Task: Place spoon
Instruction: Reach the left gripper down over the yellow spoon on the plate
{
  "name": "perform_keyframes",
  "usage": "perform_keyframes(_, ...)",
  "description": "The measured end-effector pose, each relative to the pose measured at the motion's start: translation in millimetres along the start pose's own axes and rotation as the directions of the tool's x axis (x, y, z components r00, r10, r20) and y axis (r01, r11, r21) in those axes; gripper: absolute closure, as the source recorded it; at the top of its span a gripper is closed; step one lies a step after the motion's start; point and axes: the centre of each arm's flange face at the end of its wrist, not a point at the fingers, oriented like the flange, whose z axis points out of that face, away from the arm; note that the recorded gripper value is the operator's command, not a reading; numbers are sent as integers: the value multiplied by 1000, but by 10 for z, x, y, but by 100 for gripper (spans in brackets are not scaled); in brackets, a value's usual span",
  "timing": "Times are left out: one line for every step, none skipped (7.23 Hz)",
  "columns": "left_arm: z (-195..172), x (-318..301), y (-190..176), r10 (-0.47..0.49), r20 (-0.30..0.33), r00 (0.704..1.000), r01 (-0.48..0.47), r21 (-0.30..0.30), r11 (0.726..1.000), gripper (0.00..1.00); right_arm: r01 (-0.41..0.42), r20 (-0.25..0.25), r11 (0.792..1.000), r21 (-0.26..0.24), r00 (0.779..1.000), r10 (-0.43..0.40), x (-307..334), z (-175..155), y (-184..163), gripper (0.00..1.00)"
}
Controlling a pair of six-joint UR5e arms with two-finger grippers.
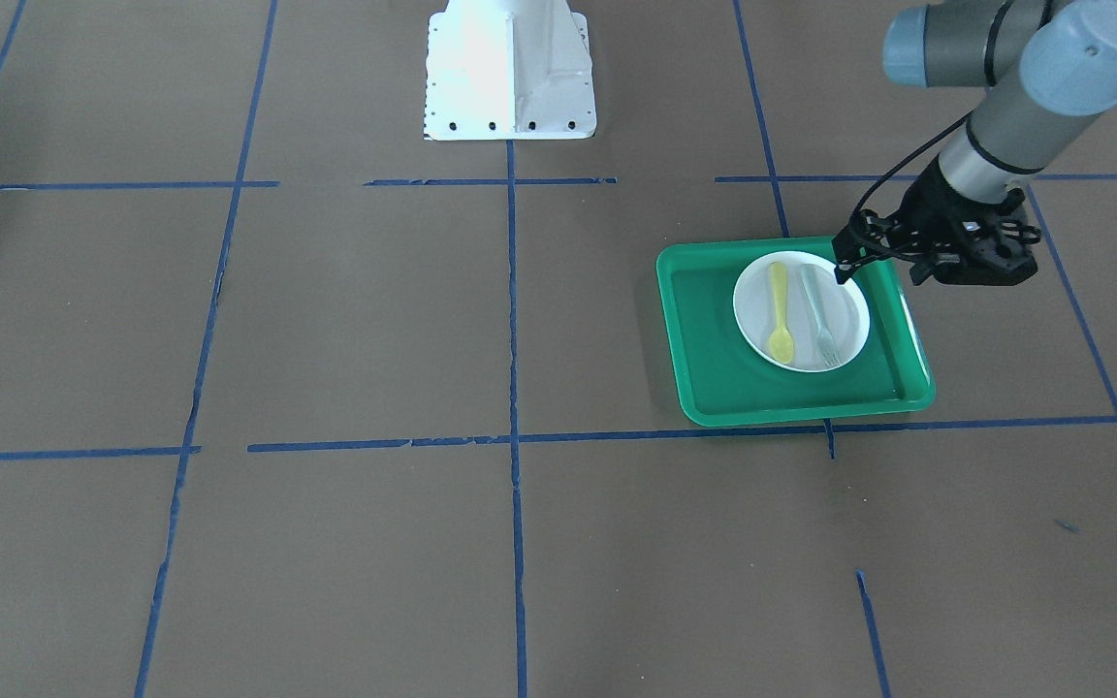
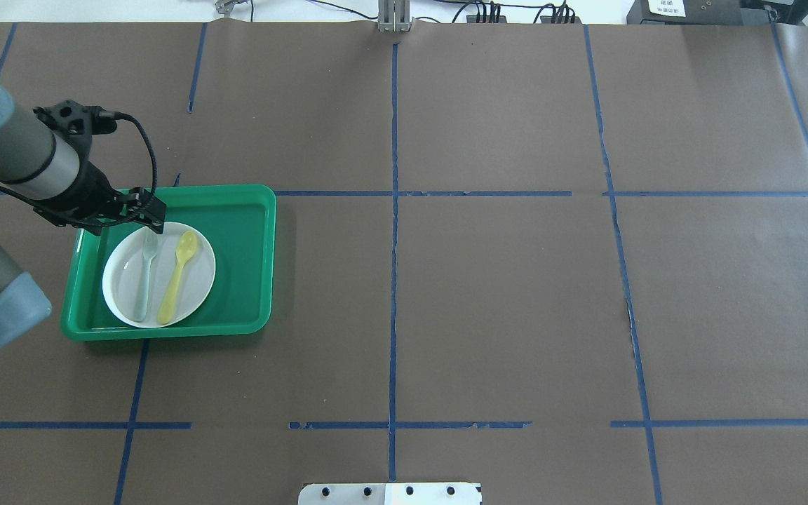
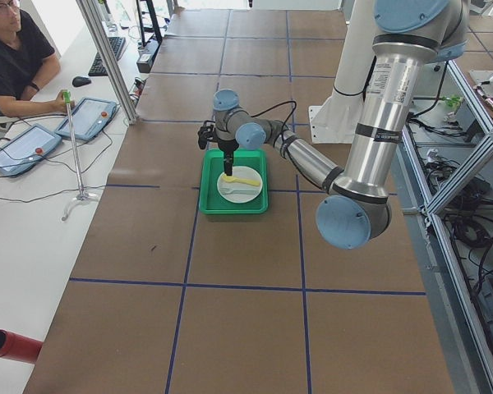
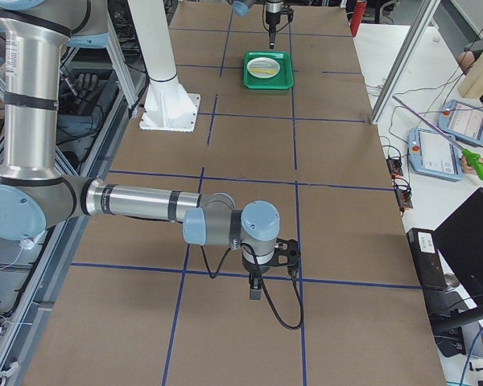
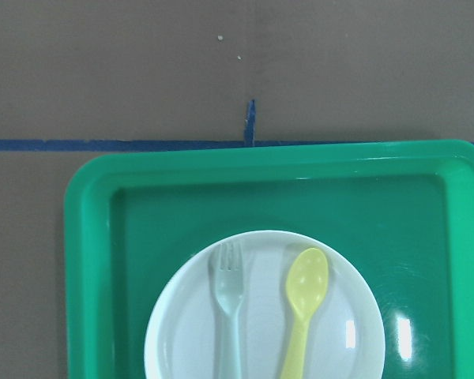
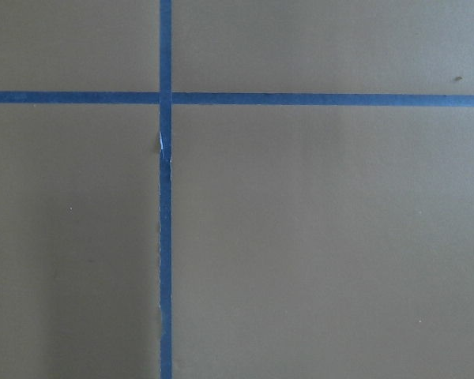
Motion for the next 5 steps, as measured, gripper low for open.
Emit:
perform_keyframes(217, 86, 15, 2, 9, 1000, -2, 4, 1000, 18, 0, 0, 1000, 0, 1000, 0, 0, 0, 0, 0)
perform_keyframes(376, 127, 32, 5, 2, 1000, -5, 7, 1000, 22, 0, 0, 1000, 0, 1000, 0, 0, 0, 0, 0)
perform_keyframes(511, 143, 55, 10, -3, 1000, -10, 3, 1000, 23, 1, 0, 1000, 0, 1000, -1, 0, 0, 0, 0)
perform_keyframes(625, 140, 71, 15, -5, 1000, -15, -3, 1000, 25, 0, 0, 1000, 0, 1000, 0, 0, 0, 0, 0)
perform_keyframes(724, 137, 92, 22, -6, 1000, -22, -10, 1000, 25, 0, 0, 1000, 0, 1000, 0, 0, 0, 0, 0)
